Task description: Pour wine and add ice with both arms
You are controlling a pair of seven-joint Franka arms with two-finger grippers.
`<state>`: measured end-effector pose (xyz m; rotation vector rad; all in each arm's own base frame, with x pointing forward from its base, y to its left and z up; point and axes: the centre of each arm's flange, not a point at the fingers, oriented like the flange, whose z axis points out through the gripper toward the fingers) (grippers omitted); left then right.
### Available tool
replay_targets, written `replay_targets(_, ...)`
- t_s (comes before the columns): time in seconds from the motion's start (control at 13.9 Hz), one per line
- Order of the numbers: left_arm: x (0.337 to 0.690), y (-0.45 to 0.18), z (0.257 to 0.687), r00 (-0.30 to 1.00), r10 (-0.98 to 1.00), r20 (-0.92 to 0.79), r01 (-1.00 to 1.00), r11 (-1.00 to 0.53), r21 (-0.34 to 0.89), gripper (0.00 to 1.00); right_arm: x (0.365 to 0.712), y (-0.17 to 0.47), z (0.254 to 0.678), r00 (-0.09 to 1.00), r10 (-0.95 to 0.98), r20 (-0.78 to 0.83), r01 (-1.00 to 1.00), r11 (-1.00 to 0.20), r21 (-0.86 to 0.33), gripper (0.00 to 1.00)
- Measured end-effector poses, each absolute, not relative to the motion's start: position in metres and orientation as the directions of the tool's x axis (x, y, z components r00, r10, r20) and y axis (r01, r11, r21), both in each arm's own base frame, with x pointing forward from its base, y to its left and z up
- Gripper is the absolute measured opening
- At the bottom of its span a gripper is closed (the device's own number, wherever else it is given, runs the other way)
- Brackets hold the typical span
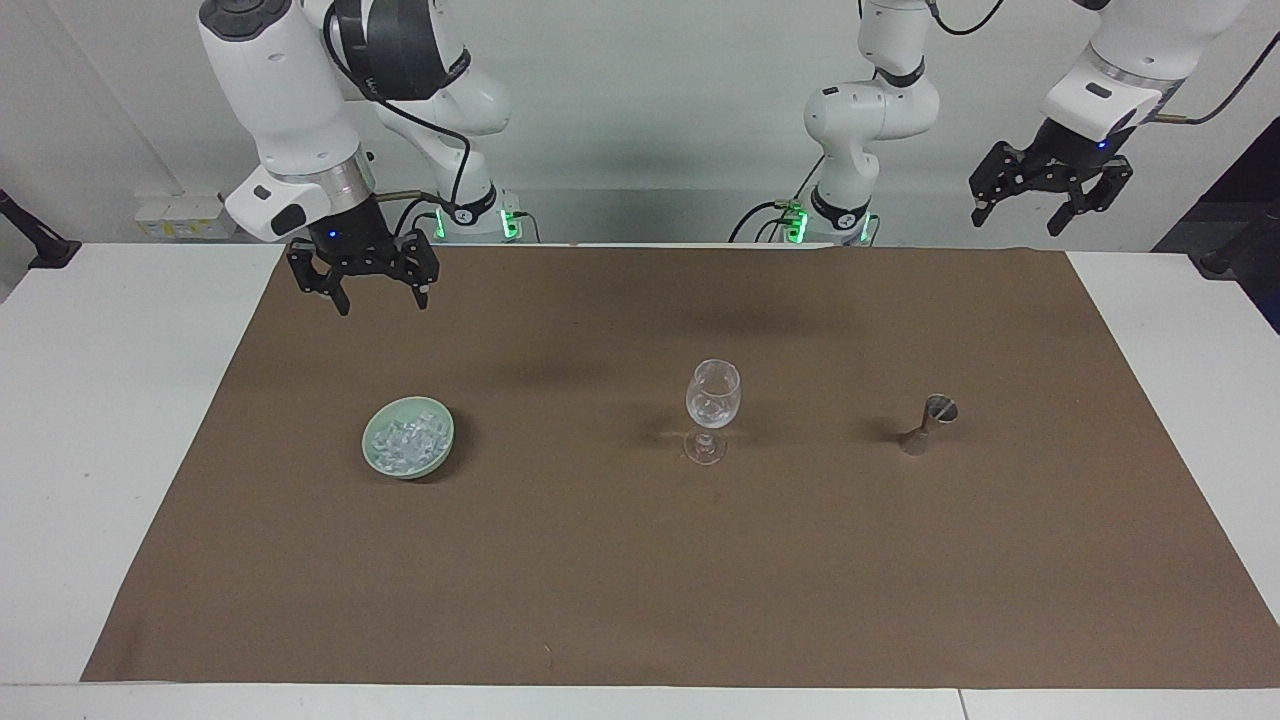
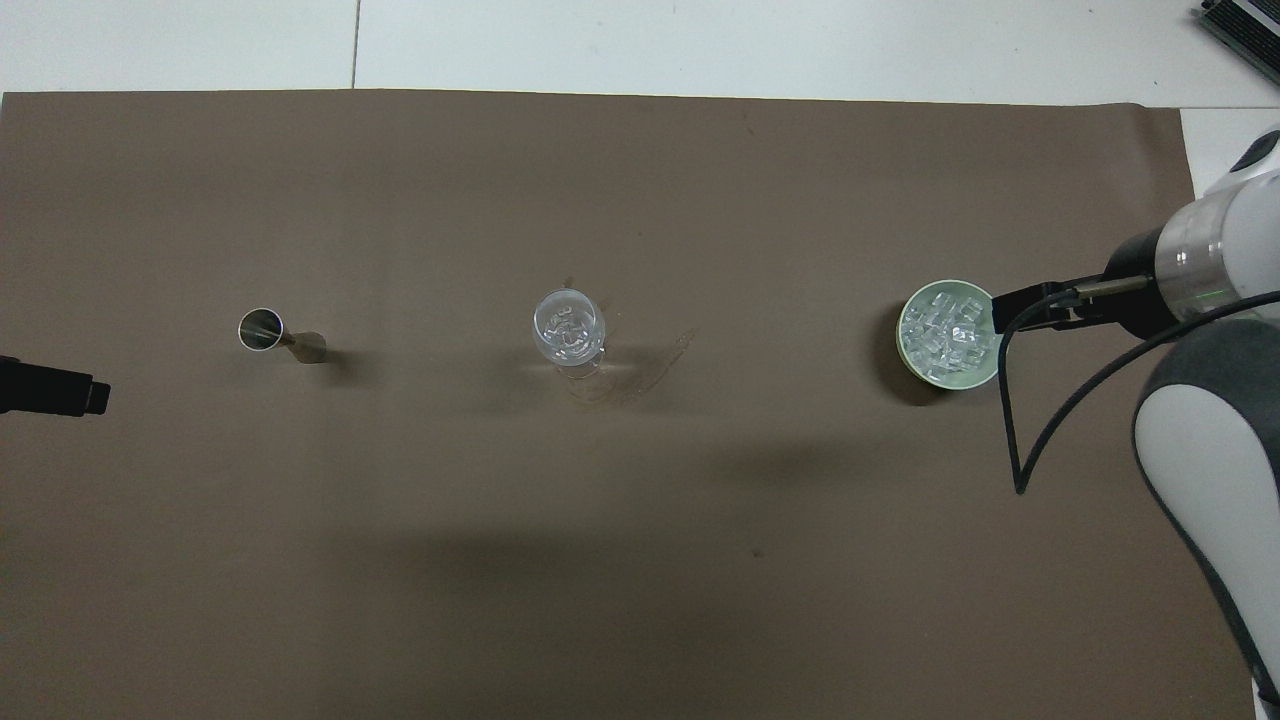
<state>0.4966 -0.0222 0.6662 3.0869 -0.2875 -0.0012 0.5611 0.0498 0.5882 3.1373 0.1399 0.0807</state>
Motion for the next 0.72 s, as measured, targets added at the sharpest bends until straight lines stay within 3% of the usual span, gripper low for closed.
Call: replay_targets(0.72,0.4966,-0.0222,0.6662,0.983,-0.185,0.003,-0.185,-0.982,0.041,1.00,0.5481,0.0496,0.5777,0.996,0.089,0.025,0.089,-0.996,0.009,1.00)
